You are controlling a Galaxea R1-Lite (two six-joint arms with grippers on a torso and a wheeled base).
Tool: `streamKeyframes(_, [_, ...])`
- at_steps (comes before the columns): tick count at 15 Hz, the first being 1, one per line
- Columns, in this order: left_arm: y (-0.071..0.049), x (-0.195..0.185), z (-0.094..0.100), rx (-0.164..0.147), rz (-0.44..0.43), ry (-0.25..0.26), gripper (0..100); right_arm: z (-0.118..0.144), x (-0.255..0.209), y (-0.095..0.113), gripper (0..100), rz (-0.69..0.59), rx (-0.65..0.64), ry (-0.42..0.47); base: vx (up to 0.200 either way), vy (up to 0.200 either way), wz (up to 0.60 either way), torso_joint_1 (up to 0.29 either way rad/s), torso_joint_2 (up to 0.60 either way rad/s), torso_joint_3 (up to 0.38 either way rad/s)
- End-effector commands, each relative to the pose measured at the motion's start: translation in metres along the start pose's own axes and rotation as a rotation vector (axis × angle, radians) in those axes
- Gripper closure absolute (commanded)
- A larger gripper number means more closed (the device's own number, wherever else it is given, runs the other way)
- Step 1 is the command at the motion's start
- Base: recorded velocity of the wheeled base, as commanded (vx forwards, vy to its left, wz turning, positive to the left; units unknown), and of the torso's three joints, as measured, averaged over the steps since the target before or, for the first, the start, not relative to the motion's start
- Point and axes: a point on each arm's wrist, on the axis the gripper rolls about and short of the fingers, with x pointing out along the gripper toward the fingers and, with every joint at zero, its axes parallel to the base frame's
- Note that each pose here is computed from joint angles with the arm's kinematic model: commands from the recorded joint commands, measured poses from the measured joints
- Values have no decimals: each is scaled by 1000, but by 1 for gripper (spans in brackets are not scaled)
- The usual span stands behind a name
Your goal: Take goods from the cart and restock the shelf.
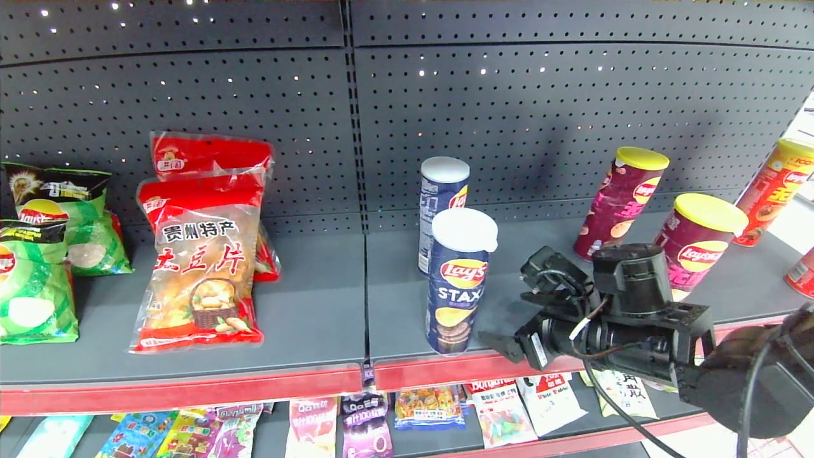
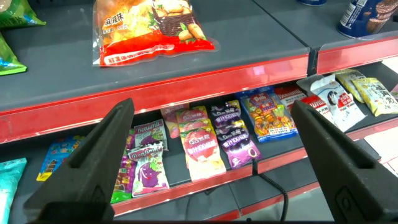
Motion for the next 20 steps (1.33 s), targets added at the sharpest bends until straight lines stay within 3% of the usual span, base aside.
streamKeyframes(1, [0, 0, 0, 0, 1, 0, 0, -3, 12, 0, 0, -6, 0, 23, 0, 0, 0, 0, 0, 0])
streamKeyframes(17, [0, 0, 0, 0, 1, 2, 0, 0, 25, 3, 0, -11, -3, 27, 0, 0, 0, 0, 0, 0])
streamKeyframes(20, [0, 0, 0, 0, 1, 2, 0, 15, -5, 4, 0, -21, 9, -55, 0, 0, 0, 0, 0, 0])
